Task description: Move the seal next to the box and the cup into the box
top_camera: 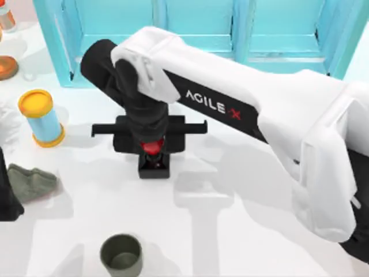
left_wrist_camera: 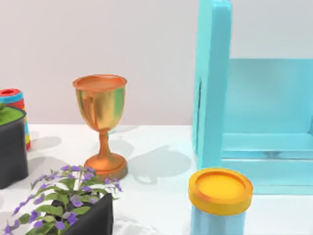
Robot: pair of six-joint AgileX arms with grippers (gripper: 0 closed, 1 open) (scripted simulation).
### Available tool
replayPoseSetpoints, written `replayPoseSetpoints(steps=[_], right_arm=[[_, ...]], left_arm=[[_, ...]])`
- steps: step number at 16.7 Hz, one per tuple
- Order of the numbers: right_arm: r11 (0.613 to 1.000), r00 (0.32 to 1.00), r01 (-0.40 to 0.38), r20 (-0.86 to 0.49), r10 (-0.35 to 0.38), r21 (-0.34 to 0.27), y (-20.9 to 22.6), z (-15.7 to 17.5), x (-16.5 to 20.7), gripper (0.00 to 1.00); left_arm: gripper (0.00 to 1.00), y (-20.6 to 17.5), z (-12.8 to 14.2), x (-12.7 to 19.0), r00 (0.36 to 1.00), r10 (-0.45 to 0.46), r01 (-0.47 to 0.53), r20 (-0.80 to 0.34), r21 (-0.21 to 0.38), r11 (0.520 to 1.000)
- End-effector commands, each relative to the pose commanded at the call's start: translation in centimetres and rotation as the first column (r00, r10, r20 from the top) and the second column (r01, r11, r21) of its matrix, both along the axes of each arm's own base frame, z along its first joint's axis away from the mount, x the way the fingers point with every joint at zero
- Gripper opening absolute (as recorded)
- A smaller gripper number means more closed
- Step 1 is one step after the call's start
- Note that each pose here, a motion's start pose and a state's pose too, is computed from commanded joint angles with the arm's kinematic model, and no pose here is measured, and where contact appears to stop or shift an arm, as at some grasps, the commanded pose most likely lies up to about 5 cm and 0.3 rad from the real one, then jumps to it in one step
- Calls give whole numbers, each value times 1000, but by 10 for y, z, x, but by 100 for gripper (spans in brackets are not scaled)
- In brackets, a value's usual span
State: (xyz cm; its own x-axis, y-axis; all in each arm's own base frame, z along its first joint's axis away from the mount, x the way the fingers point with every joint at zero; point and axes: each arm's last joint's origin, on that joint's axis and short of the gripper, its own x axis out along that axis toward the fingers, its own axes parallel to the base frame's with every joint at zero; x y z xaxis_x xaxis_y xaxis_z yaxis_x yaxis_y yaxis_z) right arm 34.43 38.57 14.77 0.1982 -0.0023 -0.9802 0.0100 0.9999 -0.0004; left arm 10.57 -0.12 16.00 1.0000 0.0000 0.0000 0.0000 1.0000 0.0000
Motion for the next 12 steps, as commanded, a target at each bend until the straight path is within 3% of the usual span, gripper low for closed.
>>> replayPoseSetpoints(steps=[7,10,12], right_arm=[[1000,1000,3,-3,-3,-2,-6,4,3,0],[1000,1000,-6,-18,6,-18,-31,27,5,0],[1000,1000,-2,6,2,6,-52,62,2,0]], left_arm=[[100,0,0,0,1000,0,0,0,0,1000],[100,0,0,0,1000,0,0,0,0,1000],[100,0,0,0,1000,0,0,0,0,1000]])
